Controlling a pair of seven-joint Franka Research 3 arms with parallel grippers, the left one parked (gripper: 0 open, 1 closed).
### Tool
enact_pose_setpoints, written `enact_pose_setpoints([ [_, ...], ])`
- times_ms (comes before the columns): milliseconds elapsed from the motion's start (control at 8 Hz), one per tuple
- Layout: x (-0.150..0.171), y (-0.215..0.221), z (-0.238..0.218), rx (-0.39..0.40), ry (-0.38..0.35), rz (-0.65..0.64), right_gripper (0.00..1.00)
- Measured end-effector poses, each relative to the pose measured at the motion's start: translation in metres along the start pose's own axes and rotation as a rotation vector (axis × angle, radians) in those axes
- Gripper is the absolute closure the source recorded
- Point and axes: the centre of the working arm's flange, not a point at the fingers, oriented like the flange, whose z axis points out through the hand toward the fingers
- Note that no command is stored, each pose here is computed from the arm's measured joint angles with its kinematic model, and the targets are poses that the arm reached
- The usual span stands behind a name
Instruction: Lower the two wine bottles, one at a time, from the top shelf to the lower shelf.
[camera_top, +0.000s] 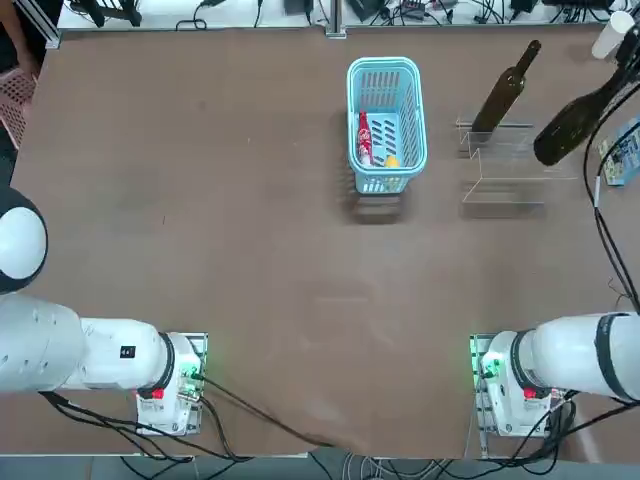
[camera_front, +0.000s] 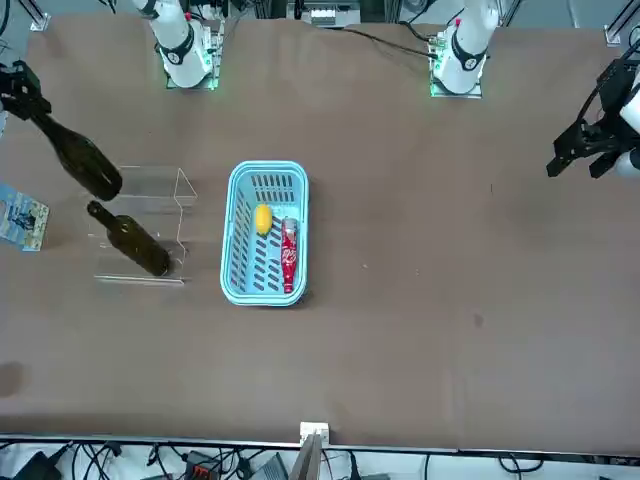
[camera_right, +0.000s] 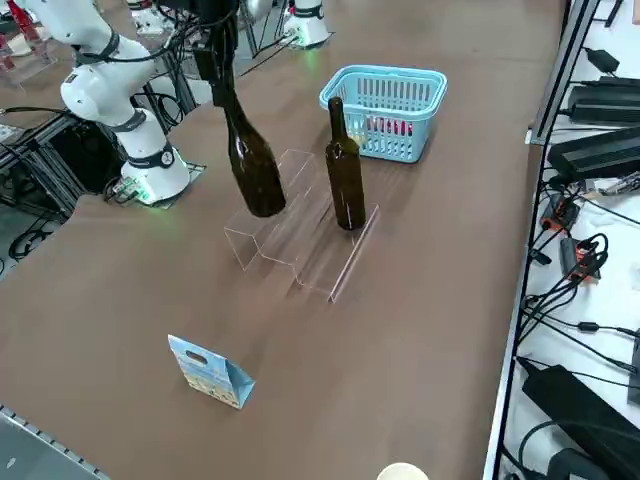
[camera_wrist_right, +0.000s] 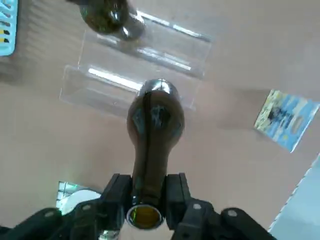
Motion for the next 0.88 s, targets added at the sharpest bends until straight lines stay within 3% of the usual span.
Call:
enact_pose_setpoints([
  [375,0.049,0.012,-0.016,-0.057,0.019,-0.150,0.59],
  [875,0.125,0.030,0.015,-0.122,0.015,-0.327,0.59],
])
